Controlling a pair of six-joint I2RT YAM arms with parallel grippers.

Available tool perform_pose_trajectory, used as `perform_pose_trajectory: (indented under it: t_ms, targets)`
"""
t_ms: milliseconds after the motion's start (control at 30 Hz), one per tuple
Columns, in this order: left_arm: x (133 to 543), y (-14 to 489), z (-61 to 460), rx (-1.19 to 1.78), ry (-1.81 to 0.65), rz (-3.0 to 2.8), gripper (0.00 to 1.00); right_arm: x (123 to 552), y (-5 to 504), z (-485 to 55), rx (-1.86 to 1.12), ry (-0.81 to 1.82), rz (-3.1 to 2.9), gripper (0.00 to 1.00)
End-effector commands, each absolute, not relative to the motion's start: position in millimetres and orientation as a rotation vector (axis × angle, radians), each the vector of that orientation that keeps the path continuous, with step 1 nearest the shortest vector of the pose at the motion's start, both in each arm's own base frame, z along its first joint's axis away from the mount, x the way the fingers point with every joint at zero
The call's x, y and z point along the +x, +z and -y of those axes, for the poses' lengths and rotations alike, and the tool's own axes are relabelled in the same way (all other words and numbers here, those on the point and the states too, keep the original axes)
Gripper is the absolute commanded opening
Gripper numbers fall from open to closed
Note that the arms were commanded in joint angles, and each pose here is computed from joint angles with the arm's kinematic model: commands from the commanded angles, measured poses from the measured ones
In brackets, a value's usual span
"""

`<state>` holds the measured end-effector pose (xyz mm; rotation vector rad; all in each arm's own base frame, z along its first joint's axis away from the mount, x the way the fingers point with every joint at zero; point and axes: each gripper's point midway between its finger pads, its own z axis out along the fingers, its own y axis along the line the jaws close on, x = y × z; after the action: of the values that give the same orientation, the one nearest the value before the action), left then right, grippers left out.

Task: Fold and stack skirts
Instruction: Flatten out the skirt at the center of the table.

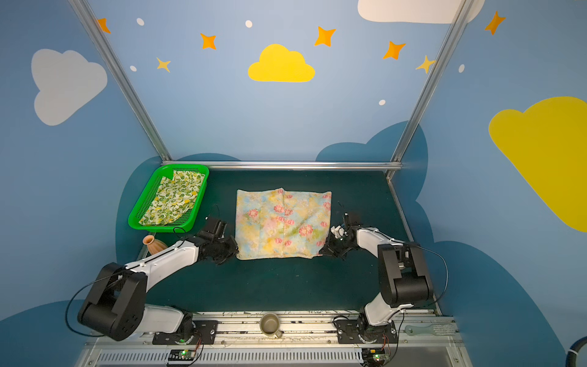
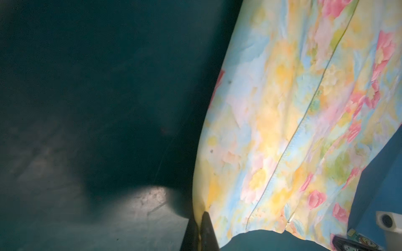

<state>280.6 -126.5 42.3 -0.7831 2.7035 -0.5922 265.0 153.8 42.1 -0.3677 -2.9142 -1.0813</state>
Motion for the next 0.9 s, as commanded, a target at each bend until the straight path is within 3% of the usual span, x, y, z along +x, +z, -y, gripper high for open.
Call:
perform_pose_trajectory:
  t_ms: [0, 167, 267, 367, 400, 500, 600, 867]
  targets:
    - [270.4, 41.3, 114.5, -0.77, -0.485, -2.738, 0.04, 251.7, 44.1, -149.0, -0.342, -1.02, 2.926, 0.0]
    - [261.4, 37.0, 110.9, -0.779, -0.469, -2.753, 0.04, 247.2, 50.5, -144.6, -0.332, -0.989, 2.951, 0.0]
    - [258.1, 36.2, 110.4, -0.778, -0.468, -2.762, 0.15, 245.1, 53.4, -142.0, -0.334, -0.972, 2.961, 0.07]
    - [257.7, 46.1, 108.6, -0.754, -0.459, -2.762, 0.5, 242.8, 65.3, -138.9, -0.334, -0.96, 2.977, 0.27]
    - [258.0, 53.1, 107.6, -0.735, -0.448, -2.759, 0.54, 242.6, 72.0, -137.8, -0.328, -0.956, 2.99, 0.32]
    - [264.7, 79.2, 101.6, -0.685, -0.42, -2.721, 0.6, 245.5, 96.0, -134.1, -0.308, -0.952, 3.052, 0.4]
    - [280.4, 103.0, 100.5, -0.661, -0.429, -2.64, 0.63, 252.7, 119.3, -134.9, -0.275, -0.986, 3.115, 0.43]
    - [322.1, 109.6, 130.7, -0.545, -0.548, -2.644, 0.64, 268.2, 128.2, -149.8, -0.222, -1.031, 3.136, 0.36]
